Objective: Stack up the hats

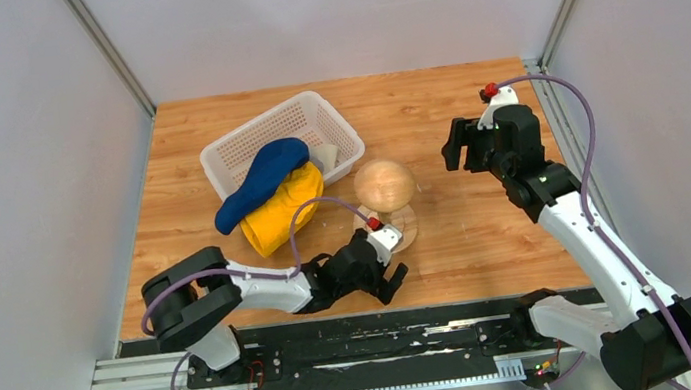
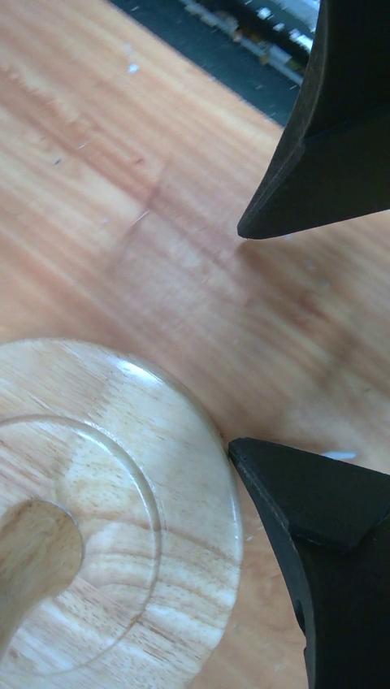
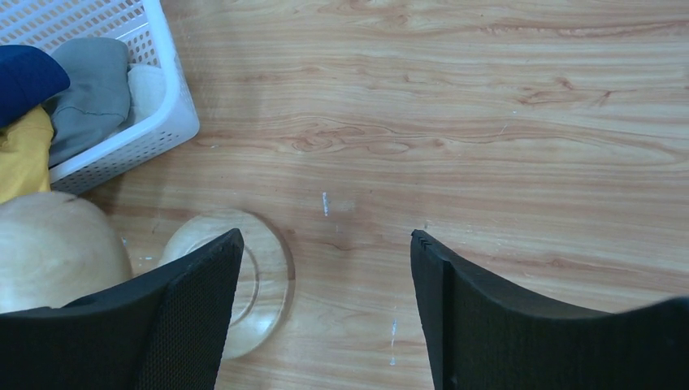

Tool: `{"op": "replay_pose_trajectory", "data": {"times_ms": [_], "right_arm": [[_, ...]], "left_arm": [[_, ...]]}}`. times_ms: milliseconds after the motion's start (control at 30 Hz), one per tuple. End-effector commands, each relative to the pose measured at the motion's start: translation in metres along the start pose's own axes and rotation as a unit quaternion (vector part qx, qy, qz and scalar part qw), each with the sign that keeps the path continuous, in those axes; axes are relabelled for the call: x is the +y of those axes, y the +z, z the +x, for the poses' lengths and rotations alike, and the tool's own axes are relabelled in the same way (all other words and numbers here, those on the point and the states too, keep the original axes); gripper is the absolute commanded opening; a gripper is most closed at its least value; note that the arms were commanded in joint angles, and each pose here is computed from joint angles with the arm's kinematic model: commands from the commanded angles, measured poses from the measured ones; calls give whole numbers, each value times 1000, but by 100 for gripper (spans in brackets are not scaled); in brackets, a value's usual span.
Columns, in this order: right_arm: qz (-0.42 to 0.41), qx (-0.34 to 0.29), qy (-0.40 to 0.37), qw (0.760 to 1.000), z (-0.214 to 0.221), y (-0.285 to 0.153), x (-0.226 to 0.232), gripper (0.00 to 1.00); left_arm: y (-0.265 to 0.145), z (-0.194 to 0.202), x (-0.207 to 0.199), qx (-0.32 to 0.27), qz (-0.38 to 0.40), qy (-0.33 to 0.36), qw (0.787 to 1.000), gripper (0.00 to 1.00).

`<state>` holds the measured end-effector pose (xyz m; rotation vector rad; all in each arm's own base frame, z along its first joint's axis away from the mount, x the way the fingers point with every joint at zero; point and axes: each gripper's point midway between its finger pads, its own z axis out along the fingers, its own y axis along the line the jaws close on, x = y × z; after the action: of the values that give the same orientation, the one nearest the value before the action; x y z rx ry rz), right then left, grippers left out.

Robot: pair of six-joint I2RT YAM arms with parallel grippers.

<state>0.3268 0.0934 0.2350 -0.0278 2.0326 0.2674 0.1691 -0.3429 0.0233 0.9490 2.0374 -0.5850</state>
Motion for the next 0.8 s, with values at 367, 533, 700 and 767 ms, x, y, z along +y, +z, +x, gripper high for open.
{"op": "replay_pose_trajectory", "data": {"times_ms": [367, 533, 700, 767], "right_arm": [[47, -38, -17, 998, -12, -12, -17, 77], [56, -42, -19, 997, -12, -14, -21, 78], [59, -45, -19, 997, -13, -16, -22, 78], [59, -47, -19, 997, -14, -16, -22, 78]], "left_arm": [[70, -75, 40, -70, -11, -22, 997, 98], [89, -84, 51, -71, -8, -36, 997, 98], [101, -94, 66, -75, -18, -42, 996, 98], [99, -90, 72, -71, -27, -43, 996, 98]]}}
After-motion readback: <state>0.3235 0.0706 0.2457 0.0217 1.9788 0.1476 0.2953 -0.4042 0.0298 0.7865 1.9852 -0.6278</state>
